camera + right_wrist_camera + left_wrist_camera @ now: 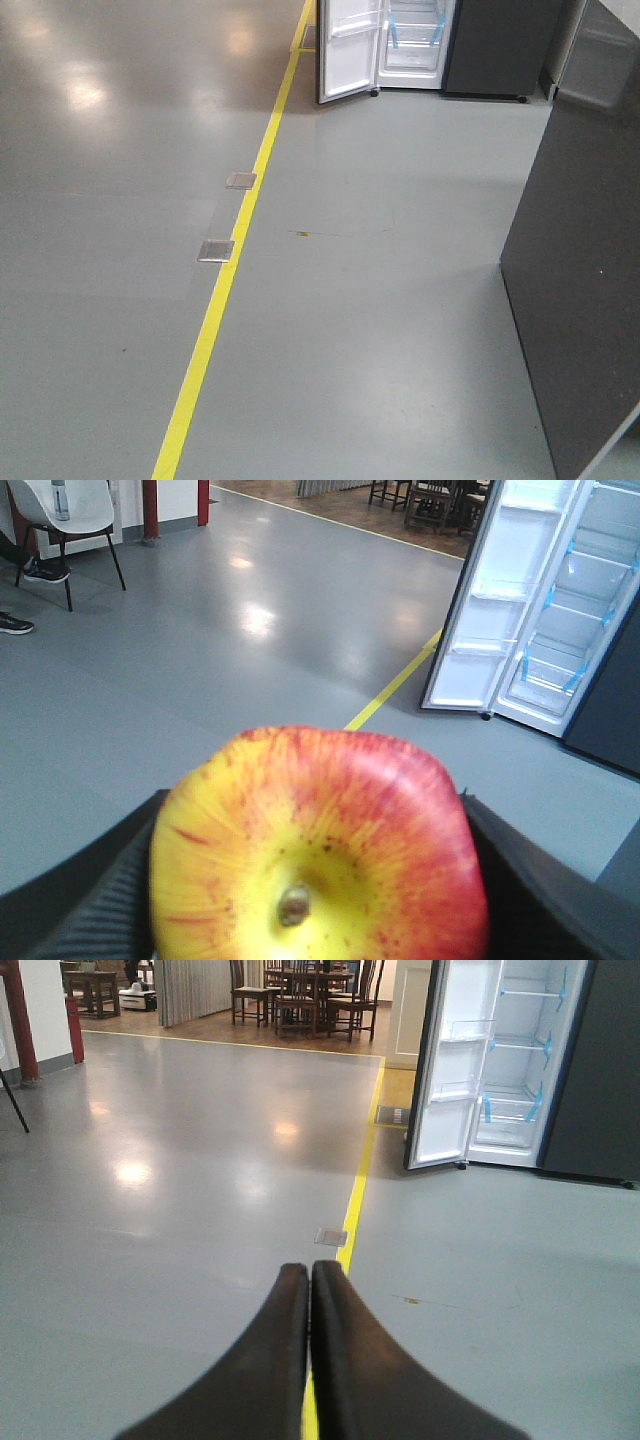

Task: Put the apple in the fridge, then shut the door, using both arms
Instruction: 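Drive the base away from the counter toward the open fridge, holding apple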

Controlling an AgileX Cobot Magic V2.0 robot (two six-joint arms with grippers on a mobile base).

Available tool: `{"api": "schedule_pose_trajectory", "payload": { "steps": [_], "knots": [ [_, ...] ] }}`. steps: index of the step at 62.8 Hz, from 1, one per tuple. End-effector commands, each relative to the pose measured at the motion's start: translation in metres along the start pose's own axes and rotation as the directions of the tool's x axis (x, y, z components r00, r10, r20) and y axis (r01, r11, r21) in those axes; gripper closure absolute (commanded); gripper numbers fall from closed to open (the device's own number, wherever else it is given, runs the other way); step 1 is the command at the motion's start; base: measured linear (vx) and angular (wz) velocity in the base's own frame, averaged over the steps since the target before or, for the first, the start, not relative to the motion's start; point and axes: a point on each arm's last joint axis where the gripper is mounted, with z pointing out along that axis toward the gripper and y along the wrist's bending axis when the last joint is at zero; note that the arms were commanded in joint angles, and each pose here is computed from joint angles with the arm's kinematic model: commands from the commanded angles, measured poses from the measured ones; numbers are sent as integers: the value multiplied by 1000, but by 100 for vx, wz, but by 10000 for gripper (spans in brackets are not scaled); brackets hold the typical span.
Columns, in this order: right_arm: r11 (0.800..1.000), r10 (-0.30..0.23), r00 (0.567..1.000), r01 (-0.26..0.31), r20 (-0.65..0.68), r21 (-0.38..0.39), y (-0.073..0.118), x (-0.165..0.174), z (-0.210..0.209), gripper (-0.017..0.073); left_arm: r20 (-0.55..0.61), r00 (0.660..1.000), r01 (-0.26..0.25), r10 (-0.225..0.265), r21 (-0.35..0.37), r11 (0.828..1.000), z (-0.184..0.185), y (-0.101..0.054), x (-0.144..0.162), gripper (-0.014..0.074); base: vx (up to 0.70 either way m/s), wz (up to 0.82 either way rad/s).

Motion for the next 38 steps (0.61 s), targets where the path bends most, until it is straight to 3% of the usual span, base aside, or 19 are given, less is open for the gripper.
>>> {"api": "schedule_pose_trajectory", "payload": {
  "steps": [1, 38],
  "knots": [
    [1000, -7, 995, 5, 102, 28, 0, -13, -7, 536, 61, 998, 8, -9, 27, 1000, 1, -1, 2, 600, 24, 0],
    [1000, -7, 995, 4, 104, 28, 0, -13, -7, 536, 61, 998, 8, -9, 27, 1000, 1, -1, 2, 600, 26, 6]
  ]
}}
